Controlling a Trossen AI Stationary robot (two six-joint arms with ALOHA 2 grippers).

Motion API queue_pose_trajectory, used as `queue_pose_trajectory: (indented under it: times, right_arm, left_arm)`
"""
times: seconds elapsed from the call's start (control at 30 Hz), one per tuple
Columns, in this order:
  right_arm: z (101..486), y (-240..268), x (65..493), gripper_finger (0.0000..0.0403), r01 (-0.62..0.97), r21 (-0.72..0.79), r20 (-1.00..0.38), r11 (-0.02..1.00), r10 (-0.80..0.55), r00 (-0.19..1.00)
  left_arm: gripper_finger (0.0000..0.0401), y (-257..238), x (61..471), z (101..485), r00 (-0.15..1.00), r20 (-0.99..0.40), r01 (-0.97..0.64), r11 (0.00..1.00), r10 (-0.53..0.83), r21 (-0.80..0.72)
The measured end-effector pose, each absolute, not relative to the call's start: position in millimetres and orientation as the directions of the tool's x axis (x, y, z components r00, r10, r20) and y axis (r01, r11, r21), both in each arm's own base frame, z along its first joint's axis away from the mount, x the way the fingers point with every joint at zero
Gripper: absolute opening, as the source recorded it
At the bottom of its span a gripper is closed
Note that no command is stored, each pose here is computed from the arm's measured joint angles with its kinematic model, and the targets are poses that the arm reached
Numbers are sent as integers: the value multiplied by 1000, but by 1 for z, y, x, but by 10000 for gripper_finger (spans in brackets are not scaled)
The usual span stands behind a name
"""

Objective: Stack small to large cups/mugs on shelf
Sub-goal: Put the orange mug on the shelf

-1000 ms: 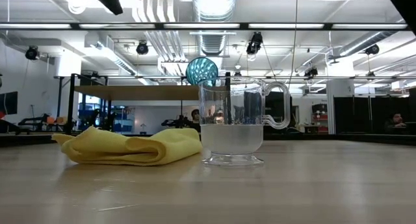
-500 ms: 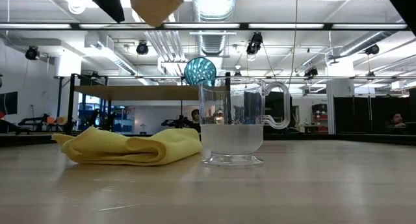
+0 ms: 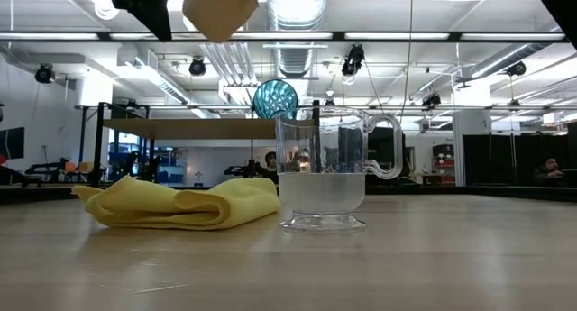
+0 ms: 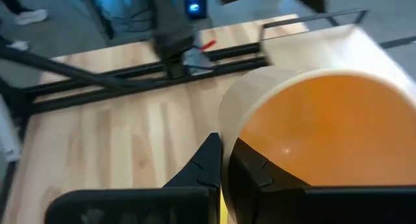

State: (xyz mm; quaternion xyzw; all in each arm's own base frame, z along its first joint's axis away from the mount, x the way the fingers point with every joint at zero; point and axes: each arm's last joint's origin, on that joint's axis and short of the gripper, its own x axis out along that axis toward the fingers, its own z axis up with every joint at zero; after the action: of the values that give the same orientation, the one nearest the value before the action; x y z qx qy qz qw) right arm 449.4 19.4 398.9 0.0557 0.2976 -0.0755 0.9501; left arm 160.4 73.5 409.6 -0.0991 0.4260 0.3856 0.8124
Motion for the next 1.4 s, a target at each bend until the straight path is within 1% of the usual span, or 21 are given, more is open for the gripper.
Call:
queue_pose_trajectory:
  times: [0.17,0.23,0.33,0.43,0.53,0.7,0.77,0.9,0.97,1.07,1.2,1.3,1.4]
  right_arm:
    - [399,25,449,8,144,22,-573,989,-106,812]
    - [399,23,449,8,170,6,-571,985,-137,810]
    - [400,16,450,8,200,-62,-557,978,-200,806]
    - [403,4,452,8,220,-74,-523,973,-226,822]
    - [403,-15,452,8,245,-70,-524,967,-245,816]
    - [405,-44,451,8,266,-74,-512,961,-266,817]
    - [407,-55,451,8,264,-60,-493,963,-259,831]
    - [412,-72,454,8,221,17,-428,975,-192,883]
    - [413,-76,455,8,224,22,-408,974,-196,892]
    - [405,-85,459,8,245,40,-427,969,-205,881]
    - [380,-95,469,8,243,63,-508,968,-179,843]
    - [372,-96,476,8,232,65,-508,971,-168,845]
    - [373,-97,477,8,223,68,-488,972,-163,858]
  left_arm:
    - [88,72,158,412,365,-771,-703,697,522,139]
    - [88,71,156,413,375,-771,-707,696,515,121]
    - [88,70,155,413,388,-772,-713,695,503,95]
    - [88,70,155,414,396,-768,-714,695,504,87]
    - [88,69,155,415,406,-764,-722,688,502,69]
    - [88,70,160,419,473,-732,-710,704,491,13]
    - [88,71,162,421,496,-711,-709,705,498,-1]
    - [88,73,168,424,535,-672,-707,706,512,-25]
    - [88,74,171,425,543,-663,-707,706,515,-30]
    - [88,75,173,423,532,-673,-709,705,513,-23]
    - [88,76,176,422,533,-673,-708,705,513,-23]
    - [88,76,176,422,530,-672,-710,704,516,-20]
    - [88,77,175,422,515,-667,-724,690,538,-2]
